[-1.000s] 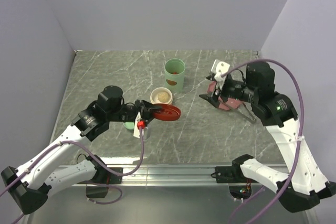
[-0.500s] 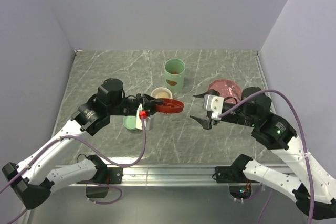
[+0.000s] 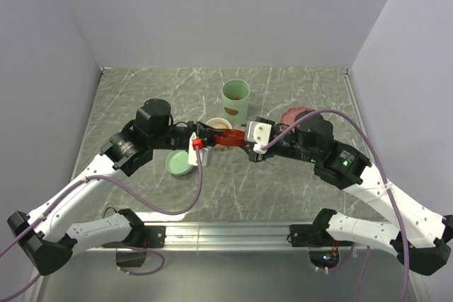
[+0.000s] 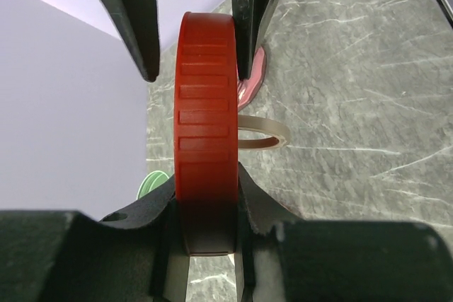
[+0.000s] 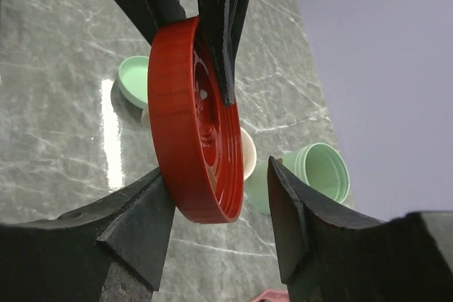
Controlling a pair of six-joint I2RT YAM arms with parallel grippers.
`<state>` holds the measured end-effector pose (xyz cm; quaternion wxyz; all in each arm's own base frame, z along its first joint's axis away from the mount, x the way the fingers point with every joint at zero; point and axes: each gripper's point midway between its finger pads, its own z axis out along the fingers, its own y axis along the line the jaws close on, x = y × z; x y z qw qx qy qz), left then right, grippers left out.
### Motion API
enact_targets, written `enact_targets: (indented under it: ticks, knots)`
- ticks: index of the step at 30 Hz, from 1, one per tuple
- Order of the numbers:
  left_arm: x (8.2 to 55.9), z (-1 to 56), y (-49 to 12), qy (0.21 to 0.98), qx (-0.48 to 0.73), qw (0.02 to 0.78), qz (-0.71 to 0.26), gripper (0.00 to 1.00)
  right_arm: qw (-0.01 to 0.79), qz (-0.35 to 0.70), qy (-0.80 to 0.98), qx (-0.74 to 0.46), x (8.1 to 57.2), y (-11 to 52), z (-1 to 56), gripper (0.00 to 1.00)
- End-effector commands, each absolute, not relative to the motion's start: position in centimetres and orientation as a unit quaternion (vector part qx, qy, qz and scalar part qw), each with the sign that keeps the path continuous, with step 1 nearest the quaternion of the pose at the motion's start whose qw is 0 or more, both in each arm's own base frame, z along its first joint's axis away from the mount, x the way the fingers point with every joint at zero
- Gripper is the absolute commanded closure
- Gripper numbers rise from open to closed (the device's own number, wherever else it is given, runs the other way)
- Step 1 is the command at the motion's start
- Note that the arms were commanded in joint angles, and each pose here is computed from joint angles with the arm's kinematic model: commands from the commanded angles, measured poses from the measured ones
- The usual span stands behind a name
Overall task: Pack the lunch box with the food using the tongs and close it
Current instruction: Pass the lid of the lunch box from the left arm to the right
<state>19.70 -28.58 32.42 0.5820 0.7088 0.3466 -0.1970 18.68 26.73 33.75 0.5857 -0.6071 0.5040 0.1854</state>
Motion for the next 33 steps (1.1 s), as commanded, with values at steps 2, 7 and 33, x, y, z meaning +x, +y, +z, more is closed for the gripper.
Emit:
enact_targets:
  ticks: [2, 7, 33]
  knots:
    - [19.4, 35.9, -29.2, 0.323, 0.69, 0.614, -0.206, 0.91, 0.629, 0.156, 0.487, -0.586, 20.1, 27.0, 36.0, 0.43]
    - [19.6, 36.4, -29.4, 0.322, 0.687, 0.617, -0.208, 0.9, 0.625, 0.163, 0.483, -0.591, 20.1, 27.7, 36.0, 0.51]
    - [24.2, 46.4, -23.9, 0.5, 0.381, 0.731, -0.265, 0.55, 0.651, 0.249, 0.625, -0.352, 26.9, 25.4, 42.8, 1.0]
